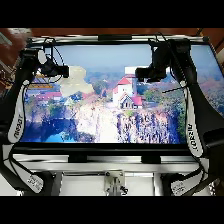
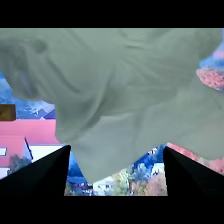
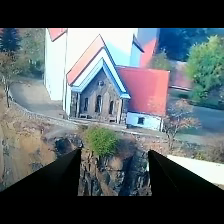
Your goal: Fold the shirts.
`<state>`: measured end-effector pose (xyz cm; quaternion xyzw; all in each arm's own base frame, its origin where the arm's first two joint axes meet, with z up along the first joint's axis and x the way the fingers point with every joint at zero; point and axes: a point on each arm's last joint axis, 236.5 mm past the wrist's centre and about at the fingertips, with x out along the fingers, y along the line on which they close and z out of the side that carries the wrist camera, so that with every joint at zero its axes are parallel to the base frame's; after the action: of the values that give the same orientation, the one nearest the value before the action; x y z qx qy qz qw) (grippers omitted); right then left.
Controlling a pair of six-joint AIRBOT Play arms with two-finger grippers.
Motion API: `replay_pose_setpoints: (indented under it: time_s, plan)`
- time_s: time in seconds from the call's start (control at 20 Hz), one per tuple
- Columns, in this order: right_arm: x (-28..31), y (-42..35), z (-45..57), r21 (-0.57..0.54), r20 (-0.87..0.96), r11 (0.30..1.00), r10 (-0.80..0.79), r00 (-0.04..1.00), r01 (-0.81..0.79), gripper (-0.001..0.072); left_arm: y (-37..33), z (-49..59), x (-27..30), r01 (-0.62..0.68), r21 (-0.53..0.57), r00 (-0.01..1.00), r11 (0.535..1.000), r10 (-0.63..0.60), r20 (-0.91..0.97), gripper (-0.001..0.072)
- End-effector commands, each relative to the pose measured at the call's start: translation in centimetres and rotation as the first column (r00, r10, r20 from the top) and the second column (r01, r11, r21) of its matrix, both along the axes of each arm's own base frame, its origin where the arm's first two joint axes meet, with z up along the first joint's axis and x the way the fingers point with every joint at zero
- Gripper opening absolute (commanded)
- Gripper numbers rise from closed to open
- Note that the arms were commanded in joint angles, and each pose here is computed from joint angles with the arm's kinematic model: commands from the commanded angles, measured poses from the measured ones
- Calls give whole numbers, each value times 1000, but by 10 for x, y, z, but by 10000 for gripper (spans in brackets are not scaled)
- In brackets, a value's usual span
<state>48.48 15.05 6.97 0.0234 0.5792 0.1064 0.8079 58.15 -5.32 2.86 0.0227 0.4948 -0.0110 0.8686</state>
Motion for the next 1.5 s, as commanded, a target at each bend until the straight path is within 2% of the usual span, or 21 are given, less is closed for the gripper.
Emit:
replay_pose_setpoints:
  time_s: [0.0, 0.25, 0.4, 0.55, 0.6, 0.8, 0.95, 1.1, 1.25, 1.35, 1.45]
  plan:
    - [0, 2, 0, 4, 0, 1000, 6, 1000, -6, 540, 15, -28, 40, 13, 30, 998, 999, -14, 63, 720]
    - [-1, 1, 0, -7, 1, 1000, 30, 1000, -30, 540, 15, -75, 40, 18, 37, 1000, 999, -18, -5, 720]
    - [-1, 1, 0, -7, 0, 1000, 31, 1000, -31, 540, 4, -90, 38, 31, 32, 999, 999, -30, -26, 689]
    - [-3, 1, -1, -6, -6, 999, 32, 999, -32, 540, -2, -96, 33, 37, 29, 998, 999, -36, -55, 149]
    - [-4, 2, -1, -5, -11, 999, 34, 999, -34, 540, -6, -93, 31, 39, 14, 998, 999, -38, -56, 34]
    - [-1, 0, 4, -25, 19, 996, 82, 996, -82, 540, -30, -27, 26, 80, 1, 996, 997, -80, 26, 33]
    - [-7, -36, 39, -154, 90, 987, 57, 994, -43, 540, -67, 89, 8, 182, 20, 960, 983, -182, 213, 33]
    - [-22, -78, 124, -251, 292, 966, 20, 956, 57, 540, -108, 228, -49, 269, 12, 864, 963, -247, 438, 33]
    - [-61, -101, 213, -227, 483, 965, -9, 876, 135, 540, -138, 334, -129, 363, -12, 746, 932, -283, 603, 33]
    - [-95, -109, 258, -163, 573, 971, -51, 818, 175, 540, -151, 351, -170, 392, -93, 749, 915, -258, 611, 33]
    - [-126, -112, 282, -116, 607, 978, -71, 791, 176, 540, -173, 323, -195, 411, -153, 801, 899, -276, 531, 33]
